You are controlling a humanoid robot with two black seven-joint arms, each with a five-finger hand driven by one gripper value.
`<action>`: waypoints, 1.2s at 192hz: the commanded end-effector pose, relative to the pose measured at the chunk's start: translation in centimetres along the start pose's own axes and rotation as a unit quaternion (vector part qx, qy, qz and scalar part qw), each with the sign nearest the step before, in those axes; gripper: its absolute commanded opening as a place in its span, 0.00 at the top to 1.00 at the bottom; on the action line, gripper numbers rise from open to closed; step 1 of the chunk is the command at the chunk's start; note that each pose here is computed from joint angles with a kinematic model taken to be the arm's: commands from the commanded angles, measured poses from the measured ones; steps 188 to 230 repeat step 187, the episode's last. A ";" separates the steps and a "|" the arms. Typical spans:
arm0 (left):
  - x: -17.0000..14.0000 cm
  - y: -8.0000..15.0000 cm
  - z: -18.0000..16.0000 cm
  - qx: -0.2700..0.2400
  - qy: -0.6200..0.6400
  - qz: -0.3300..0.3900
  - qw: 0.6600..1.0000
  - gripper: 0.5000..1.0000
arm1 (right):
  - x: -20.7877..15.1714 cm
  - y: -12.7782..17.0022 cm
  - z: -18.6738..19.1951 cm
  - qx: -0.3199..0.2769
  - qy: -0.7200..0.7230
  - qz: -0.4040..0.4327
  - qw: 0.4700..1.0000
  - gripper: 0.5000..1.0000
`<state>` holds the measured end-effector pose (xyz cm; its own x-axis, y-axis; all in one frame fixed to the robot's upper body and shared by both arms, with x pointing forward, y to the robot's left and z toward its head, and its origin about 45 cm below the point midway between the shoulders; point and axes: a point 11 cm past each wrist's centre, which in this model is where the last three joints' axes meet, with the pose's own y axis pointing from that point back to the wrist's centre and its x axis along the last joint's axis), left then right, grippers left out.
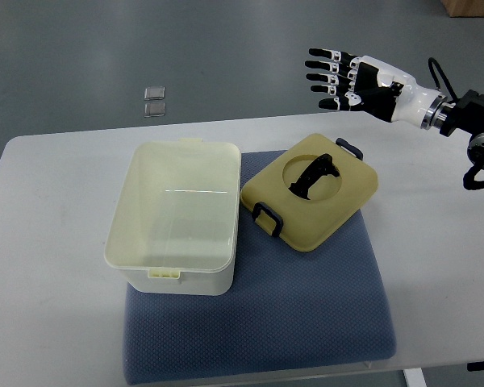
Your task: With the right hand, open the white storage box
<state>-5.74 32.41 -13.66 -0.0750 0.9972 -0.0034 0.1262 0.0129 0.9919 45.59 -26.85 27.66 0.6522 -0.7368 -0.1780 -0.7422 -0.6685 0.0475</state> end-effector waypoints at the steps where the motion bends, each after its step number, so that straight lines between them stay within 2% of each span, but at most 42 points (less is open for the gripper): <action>1: 0.0 0.0 0.0 0.000 0.000 0.000 1.000 0.00 | 0.0 -0.2 1.5 -0.030 -0.108 0.019 0.993 0.14; 24: 0.0 0.0 0.0 0.000 -0.001 0.000 1.000 0.00 | -0.6 -0.6 4.0 -0.076 -0.199 0.034 0.976 0.14; 64: 0.0 0.0 0.0 0.000 0.000 0.000 1.000 0.00 | -1.4 -1.4 5.9 -0.069 -0.270 0.060 0.959 0.14; 230: 0.0 0.0 0.0 0.000 -0.001 0.000 1.000 0.00 | -1.5 -1.1 6.0 -0.055 -0.266 0.046 0.961 0.14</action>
